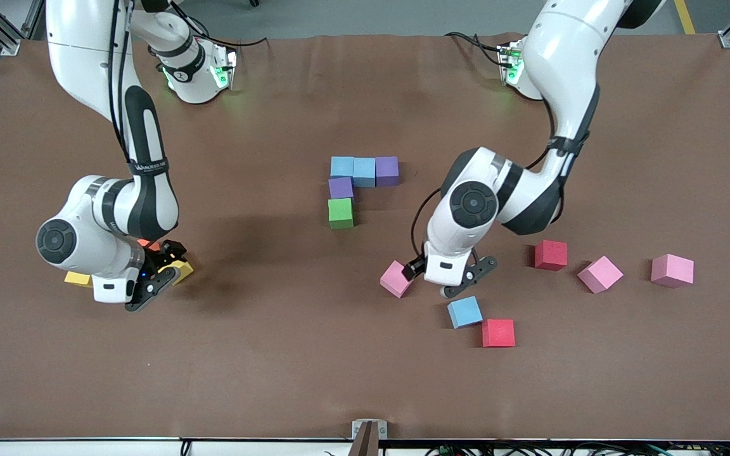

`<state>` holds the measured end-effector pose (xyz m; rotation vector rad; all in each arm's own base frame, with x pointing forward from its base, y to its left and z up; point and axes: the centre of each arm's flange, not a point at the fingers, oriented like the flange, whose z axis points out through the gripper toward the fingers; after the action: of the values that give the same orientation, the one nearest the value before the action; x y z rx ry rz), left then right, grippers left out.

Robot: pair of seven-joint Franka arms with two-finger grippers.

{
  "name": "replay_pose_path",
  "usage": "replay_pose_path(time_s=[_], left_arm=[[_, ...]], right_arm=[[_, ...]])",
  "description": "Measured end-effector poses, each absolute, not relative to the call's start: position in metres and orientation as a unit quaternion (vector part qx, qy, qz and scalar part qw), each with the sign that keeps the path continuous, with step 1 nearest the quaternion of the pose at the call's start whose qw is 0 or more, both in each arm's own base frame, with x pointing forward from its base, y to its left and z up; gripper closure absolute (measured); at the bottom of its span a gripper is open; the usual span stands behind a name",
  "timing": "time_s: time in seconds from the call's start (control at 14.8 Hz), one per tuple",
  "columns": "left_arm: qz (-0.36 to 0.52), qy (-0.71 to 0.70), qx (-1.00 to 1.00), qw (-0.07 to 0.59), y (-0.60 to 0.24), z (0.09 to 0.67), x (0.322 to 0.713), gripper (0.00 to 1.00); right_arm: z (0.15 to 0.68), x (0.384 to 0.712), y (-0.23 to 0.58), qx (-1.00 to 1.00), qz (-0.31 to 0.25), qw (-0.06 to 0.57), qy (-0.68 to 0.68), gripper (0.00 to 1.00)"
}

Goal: Arrange 11 blocks into digit 3
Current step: 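Grasp the yellow cube with the right gripper while the left gripper grasps pink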

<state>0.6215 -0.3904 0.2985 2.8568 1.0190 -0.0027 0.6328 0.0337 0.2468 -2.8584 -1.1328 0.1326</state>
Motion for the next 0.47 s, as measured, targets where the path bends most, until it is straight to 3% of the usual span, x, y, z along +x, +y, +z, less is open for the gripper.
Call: replay_pose_path(time_s=[0.47], left_arm=[[-0.001,0.479,0.874,0.082,-0.414,0.237,0.621,0.0]], right_arm=[[0.203,0.599,0.016,-0.932,0.06,0.024,-0.357,0.0]])
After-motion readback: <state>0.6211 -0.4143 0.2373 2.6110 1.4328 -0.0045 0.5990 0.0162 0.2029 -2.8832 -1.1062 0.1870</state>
